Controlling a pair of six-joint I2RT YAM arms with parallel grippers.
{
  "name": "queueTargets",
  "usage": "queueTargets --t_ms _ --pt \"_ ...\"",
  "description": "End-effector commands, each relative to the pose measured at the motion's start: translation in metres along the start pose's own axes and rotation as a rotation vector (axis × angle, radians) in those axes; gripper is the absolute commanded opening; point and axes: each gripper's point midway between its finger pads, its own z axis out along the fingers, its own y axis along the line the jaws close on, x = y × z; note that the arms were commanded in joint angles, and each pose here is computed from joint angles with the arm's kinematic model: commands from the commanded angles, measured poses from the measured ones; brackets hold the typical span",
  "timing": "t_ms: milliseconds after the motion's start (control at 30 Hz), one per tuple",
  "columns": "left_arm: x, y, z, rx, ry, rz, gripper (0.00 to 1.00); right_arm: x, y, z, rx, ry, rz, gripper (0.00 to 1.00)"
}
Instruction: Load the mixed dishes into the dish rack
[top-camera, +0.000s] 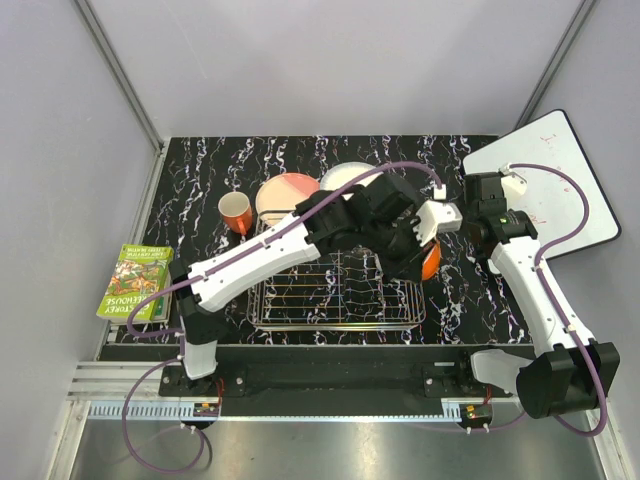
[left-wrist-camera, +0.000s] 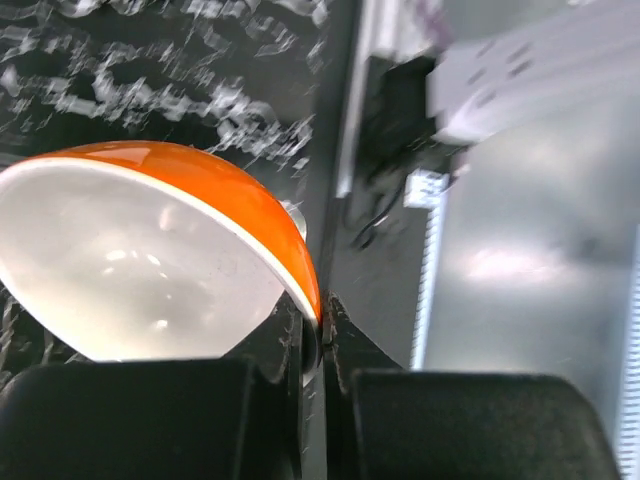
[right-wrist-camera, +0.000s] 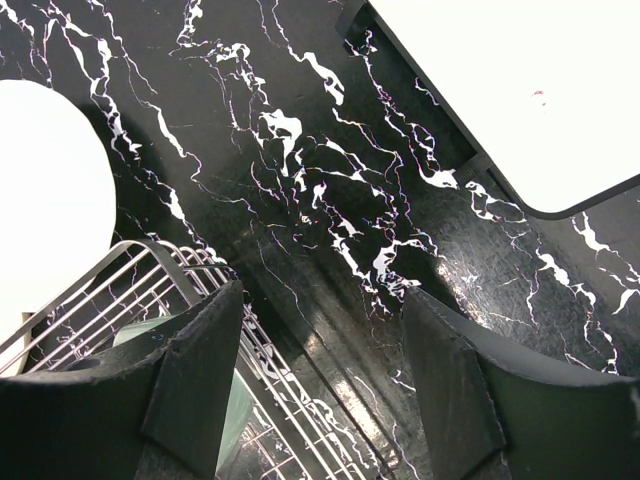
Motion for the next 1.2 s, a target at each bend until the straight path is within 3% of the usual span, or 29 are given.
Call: queueTargets --t_ms 0,167,200,300,533,633,733,867,1067,1167 --pt "-0.053 -0.001 -0.006 0.111 -0.163 -0.122 0.0 -0.008 0.001 -0.001 -0.015 -0.033 0.004 0.72" --pt "-0.067 0.03 0.0 0.022 -0.231 -0.274 0.0 -0.006 0.002 0.003 -0.008 -0.021 -0.007 0.7" --pt "-0.072 0.042 -0.006 0.012 -0.263 -0.369 0.0 -0.006 0.002 0.003 -0.005 -0.017 -0.01 0.7" --pt "-0.093 0.048 -0.02 0.079 -0.346 -0.516 0.0 -0.005 0.001 0.005 0.008 -0.014 -0.018 0.7" --pt "-0.085 0.018 -0.031 0.151 -0.322 -0.484 0.0 -0.004 -0.002 0.008 0.026 -0.014 -0.021 0.69" --pt "-0.084 0.037 -0.027 0.135 -0.365 -0.695 0.0 0.0 0.0 0.011 0.02 0.004 -0.022 0.69" --pt "-0.076 0.056 -0.013 0.087 -0.388 -0.815 0.0 0.004 0.005 0.016 0.013 0.031 -0.028 0.69" --pt "-0.04 0.049 0.01 0.047 -0.301 -0.916 0.0 0.006 0.008 0.021 0.016 0.049 -0.037 0.69" --pt "-0.011 0.05 0.023 0.008 -0.23 -1.05 0.0 0.007 0.015 0.027 0.011 0.07 -0.043 0.69" --pt "-0.011 0.038 0.027 0.071 -0.21 -1.083 0.0 0.01 0.017 0.03 0.007 0.086 -0.047 0.69"
